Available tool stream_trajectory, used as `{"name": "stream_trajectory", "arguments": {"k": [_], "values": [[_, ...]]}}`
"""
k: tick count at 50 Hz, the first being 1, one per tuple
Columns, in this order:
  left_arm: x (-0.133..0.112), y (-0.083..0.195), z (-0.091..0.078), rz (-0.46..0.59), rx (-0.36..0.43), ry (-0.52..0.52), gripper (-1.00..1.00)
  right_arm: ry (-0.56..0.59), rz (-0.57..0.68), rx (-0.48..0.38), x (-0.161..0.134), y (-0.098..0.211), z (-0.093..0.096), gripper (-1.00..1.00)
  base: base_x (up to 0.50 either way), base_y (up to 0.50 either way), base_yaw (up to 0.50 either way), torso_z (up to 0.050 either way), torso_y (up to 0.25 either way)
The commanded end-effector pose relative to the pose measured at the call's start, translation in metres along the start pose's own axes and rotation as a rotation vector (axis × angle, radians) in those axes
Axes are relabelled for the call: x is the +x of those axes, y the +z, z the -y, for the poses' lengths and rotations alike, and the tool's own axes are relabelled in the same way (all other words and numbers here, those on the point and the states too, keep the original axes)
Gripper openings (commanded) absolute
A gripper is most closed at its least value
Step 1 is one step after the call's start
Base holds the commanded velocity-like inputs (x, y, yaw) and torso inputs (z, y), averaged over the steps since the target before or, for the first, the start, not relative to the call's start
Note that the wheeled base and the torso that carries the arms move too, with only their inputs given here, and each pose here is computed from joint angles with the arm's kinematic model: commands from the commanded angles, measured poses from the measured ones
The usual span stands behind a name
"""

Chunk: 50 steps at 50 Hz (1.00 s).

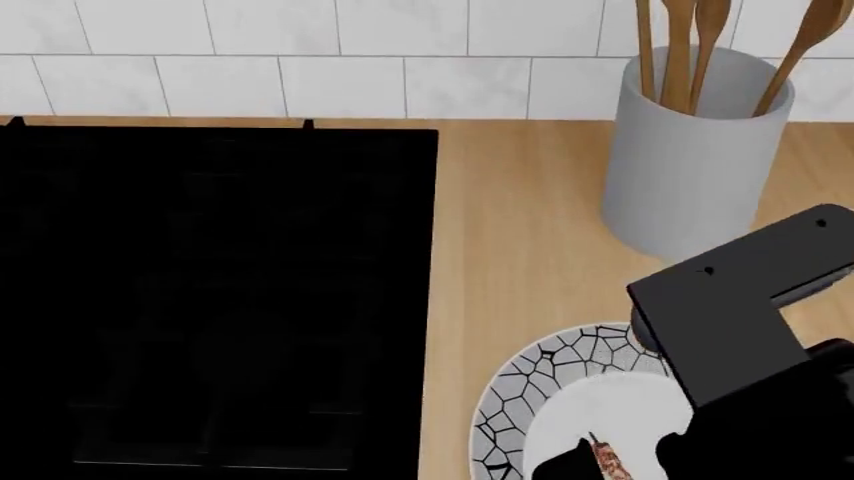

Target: Pick the kebabs from the plate and place it in the pan.

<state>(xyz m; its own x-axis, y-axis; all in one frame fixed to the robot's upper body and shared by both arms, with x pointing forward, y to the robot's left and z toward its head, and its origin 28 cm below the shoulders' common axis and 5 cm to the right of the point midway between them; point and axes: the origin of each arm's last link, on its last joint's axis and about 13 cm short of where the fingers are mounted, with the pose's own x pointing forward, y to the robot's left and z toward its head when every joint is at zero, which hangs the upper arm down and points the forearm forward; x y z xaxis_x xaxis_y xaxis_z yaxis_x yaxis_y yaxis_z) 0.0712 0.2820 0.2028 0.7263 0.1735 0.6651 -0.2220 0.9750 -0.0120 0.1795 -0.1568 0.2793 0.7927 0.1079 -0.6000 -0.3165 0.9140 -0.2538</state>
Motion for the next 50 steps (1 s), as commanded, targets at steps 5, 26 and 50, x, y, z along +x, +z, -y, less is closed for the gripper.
{"name": "stream_trajectory", "arguments": {"k": [5, 26, 50], "values": [[-0.001, 0.000, 0.000, 0.001, 0.000, 0.002, 1.00, 0.029, -0.090, -0.075, 0.016, -0.006, -0.005, 1.00, 0.00, 0.00, 0.00, 0.000, 0.000], [0.000, -0.001, 0.003, -0.004, 0.001, 0.003, 1.00, 0.047, -0.109, -0.072, 0.032, -0.009, -0.003, 1.00, 0.00, 0.00, 0.00, 0.000, 0.000], [-0.002, 0.001, -0.003, -0.007, 0.001, 0.015, 1.00, 0.056, -0.146, -0.068, 0.048, -0.014, -0.004, 1.00, 0.00, 0.00, 0.00, 0.000, 0.000]]}}
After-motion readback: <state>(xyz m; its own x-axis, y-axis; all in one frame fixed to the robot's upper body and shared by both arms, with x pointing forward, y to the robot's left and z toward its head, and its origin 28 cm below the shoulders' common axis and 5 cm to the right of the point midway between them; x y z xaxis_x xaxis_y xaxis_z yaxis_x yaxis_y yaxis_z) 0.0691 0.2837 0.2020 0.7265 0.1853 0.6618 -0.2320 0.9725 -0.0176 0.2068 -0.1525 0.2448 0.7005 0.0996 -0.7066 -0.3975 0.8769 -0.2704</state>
